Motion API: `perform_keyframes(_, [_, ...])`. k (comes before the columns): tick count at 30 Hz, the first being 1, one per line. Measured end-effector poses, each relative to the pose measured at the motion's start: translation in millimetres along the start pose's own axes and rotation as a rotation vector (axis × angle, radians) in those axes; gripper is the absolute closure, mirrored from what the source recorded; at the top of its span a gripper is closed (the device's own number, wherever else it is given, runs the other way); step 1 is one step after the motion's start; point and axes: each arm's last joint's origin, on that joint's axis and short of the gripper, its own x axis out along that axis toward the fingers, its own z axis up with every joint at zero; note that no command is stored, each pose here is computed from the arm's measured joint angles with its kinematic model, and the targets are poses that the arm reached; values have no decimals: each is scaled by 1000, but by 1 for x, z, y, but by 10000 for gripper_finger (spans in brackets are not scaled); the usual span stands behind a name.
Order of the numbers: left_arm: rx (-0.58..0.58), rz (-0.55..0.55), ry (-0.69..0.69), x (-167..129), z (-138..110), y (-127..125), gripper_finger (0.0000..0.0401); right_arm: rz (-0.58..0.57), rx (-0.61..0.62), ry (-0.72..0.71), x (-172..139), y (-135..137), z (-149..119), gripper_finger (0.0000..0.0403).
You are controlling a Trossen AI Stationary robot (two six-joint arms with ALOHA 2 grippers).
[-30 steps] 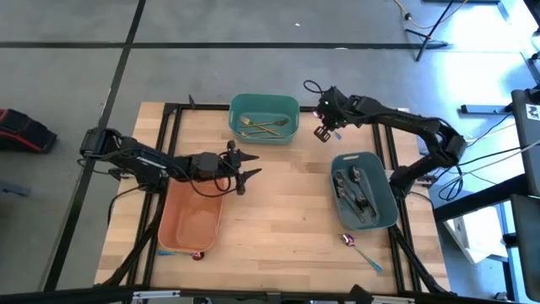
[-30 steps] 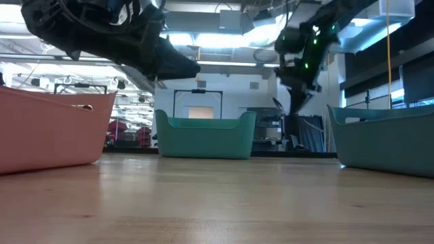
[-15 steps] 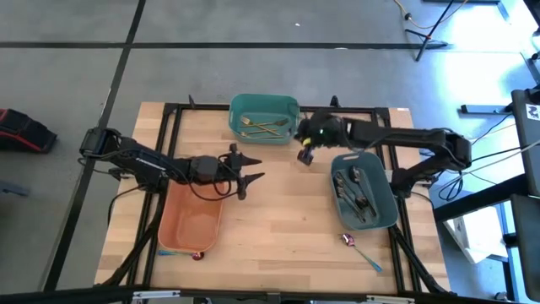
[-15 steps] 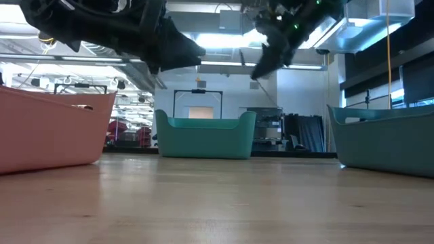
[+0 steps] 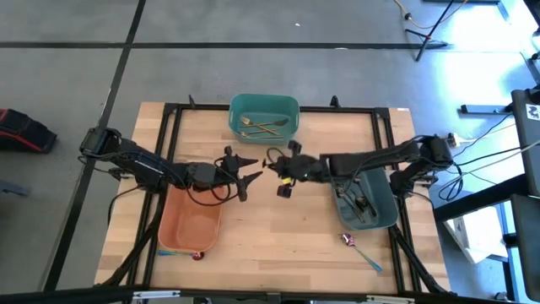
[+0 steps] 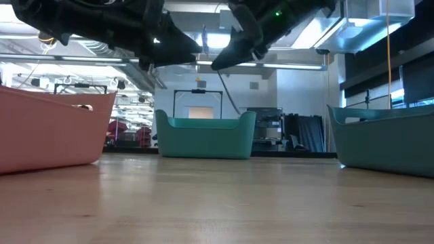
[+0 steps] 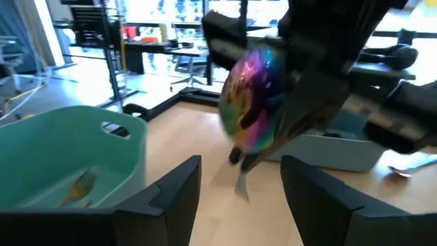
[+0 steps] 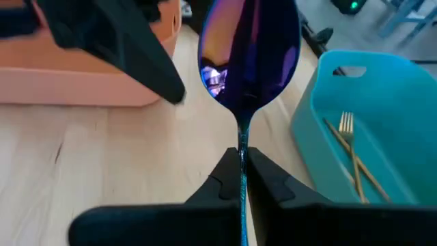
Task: Sort silverware by color (type)
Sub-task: Put the purple spoon into the orange bin
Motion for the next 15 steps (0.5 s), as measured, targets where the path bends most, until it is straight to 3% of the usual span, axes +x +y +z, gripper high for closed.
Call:
perform_keyframes(7, [-9,-41,-17,-5,1,-9,202,-11,32,-13,9,10,-4,400])
perform_keyframes(15, [-44,39,-77,-1,8,0,202,6,49,-55,11,11,0,400])
